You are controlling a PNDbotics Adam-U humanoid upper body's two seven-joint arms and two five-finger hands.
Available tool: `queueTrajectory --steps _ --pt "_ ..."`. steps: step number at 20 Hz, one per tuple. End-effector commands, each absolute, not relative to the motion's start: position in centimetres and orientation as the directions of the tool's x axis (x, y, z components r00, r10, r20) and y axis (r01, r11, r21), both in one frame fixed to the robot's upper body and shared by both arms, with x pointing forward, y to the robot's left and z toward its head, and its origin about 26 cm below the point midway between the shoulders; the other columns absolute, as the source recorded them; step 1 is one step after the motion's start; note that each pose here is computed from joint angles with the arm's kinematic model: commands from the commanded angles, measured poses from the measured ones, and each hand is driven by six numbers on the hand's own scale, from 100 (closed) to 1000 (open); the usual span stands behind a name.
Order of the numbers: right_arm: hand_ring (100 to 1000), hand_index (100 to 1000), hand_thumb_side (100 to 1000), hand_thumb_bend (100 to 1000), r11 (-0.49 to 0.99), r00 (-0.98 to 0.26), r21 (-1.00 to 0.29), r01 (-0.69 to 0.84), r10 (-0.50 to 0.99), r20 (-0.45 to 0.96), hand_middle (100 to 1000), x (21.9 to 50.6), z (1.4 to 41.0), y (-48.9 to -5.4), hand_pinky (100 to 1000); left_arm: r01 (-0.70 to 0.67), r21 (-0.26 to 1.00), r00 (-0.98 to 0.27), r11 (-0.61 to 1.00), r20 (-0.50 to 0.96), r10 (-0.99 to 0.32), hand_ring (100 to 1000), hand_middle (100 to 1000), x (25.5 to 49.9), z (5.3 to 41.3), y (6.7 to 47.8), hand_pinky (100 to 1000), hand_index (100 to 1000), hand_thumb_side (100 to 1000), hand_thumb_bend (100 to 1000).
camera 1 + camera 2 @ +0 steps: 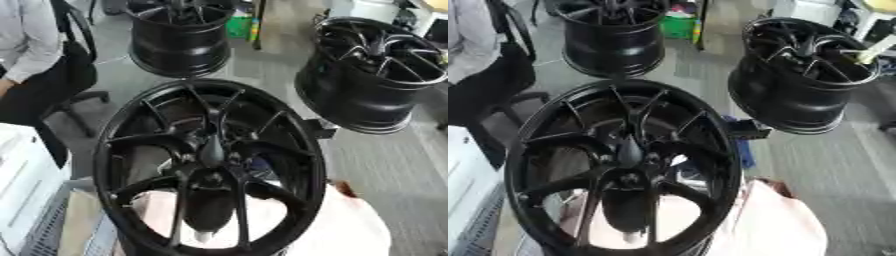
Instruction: Pull the pin out of the wheel hub.
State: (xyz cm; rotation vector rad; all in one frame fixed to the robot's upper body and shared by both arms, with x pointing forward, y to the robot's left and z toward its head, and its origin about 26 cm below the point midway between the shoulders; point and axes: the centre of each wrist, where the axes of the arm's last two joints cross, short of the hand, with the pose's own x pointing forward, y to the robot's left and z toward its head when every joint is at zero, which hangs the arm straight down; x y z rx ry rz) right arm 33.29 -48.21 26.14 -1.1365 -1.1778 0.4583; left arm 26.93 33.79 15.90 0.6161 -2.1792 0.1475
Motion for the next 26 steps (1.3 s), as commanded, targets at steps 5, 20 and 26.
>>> queueTrajectory --steps 5,20,26 --pt "757 741 100 100 0.363 0.468 -0.874 0.324 0.741 0.482 634 31.4 27.0 -53.3 761 -0.465 0.112 -0.554 0.878 0.737 -0.387 870 627 27.0 17.0 33.6 779 845 702 100" --pt "957 902 516 100 0.311 0.577 -0.914 0.261 0.708 0.406 886 29.4 25.1 -57.7 886 -0.466 0.114 -0.548 0.877 0.741 -0.388 872 620 26.9 16.8 33.7 779 845 706 100" --pt "948 897 511 100 0.303 0.576 -0.913 0.272 0.709 0.407 878 29.1 25.1 -57.8 878 -0.461 0.118 -0.551 0.879 0.739 -0.388 871 620 27.0 16.8 33.6 779 845 703 100"
